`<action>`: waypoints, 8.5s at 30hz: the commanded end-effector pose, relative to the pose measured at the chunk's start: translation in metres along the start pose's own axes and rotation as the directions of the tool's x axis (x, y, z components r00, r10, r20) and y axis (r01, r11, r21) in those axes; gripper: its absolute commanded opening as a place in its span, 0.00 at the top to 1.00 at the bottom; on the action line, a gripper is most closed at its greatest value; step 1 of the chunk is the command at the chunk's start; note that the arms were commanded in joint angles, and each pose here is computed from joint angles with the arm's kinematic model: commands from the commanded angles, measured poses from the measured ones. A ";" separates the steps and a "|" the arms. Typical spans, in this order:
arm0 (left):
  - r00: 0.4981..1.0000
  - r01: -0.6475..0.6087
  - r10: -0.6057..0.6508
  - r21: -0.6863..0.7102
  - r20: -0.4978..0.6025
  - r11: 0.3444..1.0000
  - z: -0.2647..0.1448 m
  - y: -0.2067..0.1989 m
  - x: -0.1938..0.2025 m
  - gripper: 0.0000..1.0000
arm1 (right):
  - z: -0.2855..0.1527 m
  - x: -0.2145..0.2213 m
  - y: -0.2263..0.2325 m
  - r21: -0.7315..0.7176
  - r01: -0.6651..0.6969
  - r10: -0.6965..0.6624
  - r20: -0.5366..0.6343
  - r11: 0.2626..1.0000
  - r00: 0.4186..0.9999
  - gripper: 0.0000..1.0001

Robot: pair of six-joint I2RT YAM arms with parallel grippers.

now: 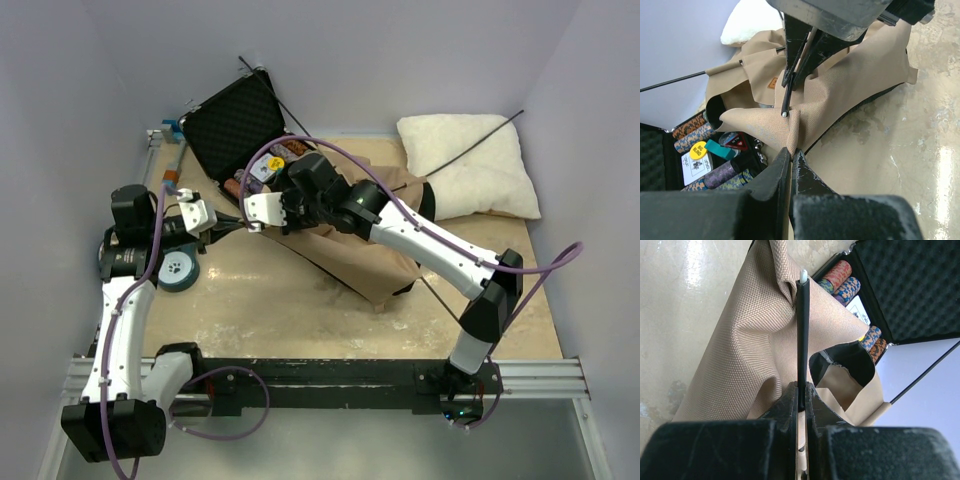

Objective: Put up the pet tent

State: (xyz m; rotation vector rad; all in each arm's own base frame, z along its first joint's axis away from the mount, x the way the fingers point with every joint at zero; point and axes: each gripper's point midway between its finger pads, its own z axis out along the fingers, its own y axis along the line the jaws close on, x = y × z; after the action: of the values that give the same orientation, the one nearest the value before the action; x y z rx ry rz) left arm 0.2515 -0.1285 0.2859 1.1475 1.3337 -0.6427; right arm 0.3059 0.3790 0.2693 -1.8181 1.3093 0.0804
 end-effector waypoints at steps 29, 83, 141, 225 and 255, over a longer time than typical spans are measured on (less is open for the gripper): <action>0.998 -0.014 0.014 0.003 0.060 1.000 -0.002 0.009 -0.027 1.00 | -0.025 0.027 -0.018 0.066 -0.018 0.023 -0.068 0.998 0.997 1.00; 0.962 0.211 -0.171 0.183 -0.212 0.960 0.010 -0.030 -0.016 1.00 | -0.010 0.009 -0.024 0.139 0.095 -0.081 -0.106 0.986 0.991 1.00; 0.853 0.515 -0.502 0.075 -0.146 0.854 0.063 -0.022 0.009 0.95 | -0.006 -0.039 0.009 0.074 0.110 -0.115 0.062 0.991 0.991 1.00; 0.762 0.409 -0.315 0.043 -0.566 0.911 0.077 -0.043 0.101 0.55 | -0.014 0.223 -0.033 0.393 -0.691 0.734 0.055 0.607 0.677 1.00; 0.591 0.438 -0.280 0.009 -0.757 0.899 0.043 -0.099 0.196 1.00 | -0.065 0.250 -0.081 0.586 -0.667 0.746 0.152 0.460 0.648 1.00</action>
State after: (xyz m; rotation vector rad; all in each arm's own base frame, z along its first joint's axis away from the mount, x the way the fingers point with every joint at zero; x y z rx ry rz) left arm 0.2402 -0.1807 0.0716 1.2938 2.2797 -0.7094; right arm 0.4151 0.1977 0.1554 -0.8646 2.0496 0.1533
